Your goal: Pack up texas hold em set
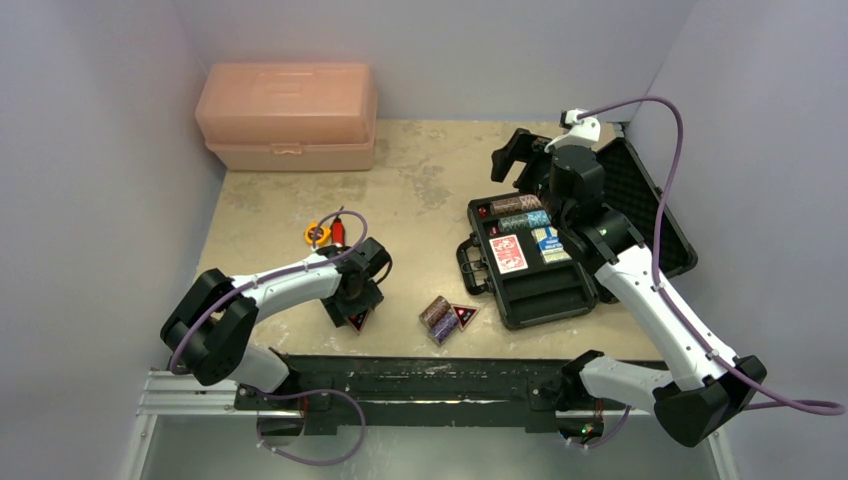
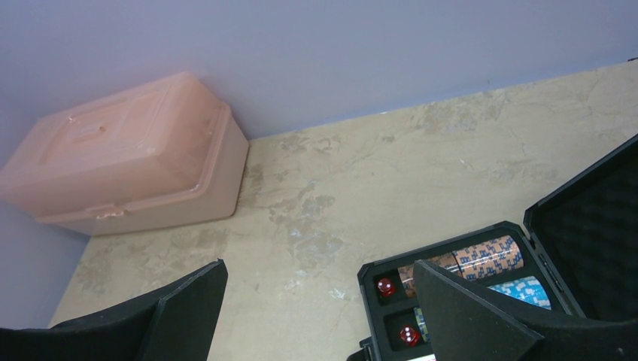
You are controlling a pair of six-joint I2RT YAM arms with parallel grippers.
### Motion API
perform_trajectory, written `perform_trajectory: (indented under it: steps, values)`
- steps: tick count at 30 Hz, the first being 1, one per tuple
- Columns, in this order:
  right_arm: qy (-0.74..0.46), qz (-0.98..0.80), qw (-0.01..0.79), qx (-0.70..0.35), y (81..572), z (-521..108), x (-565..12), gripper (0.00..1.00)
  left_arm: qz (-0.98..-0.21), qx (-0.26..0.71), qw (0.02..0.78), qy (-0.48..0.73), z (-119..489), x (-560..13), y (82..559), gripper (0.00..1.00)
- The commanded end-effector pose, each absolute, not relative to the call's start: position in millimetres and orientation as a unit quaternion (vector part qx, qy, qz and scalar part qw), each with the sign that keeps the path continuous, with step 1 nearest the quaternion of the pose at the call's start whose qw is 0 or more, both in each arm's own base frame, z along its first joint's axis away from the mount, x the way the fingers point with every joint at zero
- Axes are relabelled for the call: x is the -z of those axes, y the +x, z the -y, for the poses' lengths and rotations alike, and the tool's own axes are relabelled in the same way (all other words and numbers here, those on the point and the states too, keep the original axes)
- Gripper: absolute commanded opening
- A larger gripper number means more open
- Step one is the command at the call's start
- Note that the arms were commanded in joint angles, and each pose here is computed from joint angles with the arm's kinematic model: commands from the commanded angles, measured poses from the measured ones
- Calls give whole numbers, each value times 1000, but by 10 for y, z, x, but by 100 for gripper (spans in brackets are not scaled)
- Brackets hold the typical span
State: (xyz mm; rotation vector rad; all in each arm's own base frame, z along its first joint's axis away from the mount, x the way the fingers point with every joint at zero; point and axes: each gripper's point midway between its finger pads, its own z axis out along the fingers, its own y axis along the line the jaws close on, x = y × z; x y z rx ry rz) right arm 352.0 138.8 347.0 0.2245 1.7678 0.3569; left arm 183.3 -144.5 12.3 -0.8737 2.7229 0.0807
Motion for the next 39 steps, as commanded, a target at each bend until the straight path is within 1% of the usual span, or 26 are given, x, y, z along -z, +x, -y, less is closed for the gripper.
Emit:
perform_trajectory:
  steps: [1,3,9,18,31,39]
  values:
    - [97,-752,628,-174,3543,-1453,-3638,99,-937,-29,145,-317,1424,-62,1861,66]
    - [96,-752,628,-174,3545,-1456,-3635,99,-937,-30,146,-316,1425,-61,1875,62]
    - [95,-753,627,-176,3550,-1466,-3636,99,-940,-22,154,-304,1466,-84,1932,46]
    - [95,-755,625,-174,3554,-1467,-3629,99,-949,-15,165,-268,1530,-169,2023,25]
    - [98,-753,628,-168,3538,-1431,-3669,99,-955,-15,192,-224,1633,-350,2140,15]
    - [102,-752,631,-164,3522,-1394,-3694,99,-958,-6,215,-189,1729,-529,2231,13]
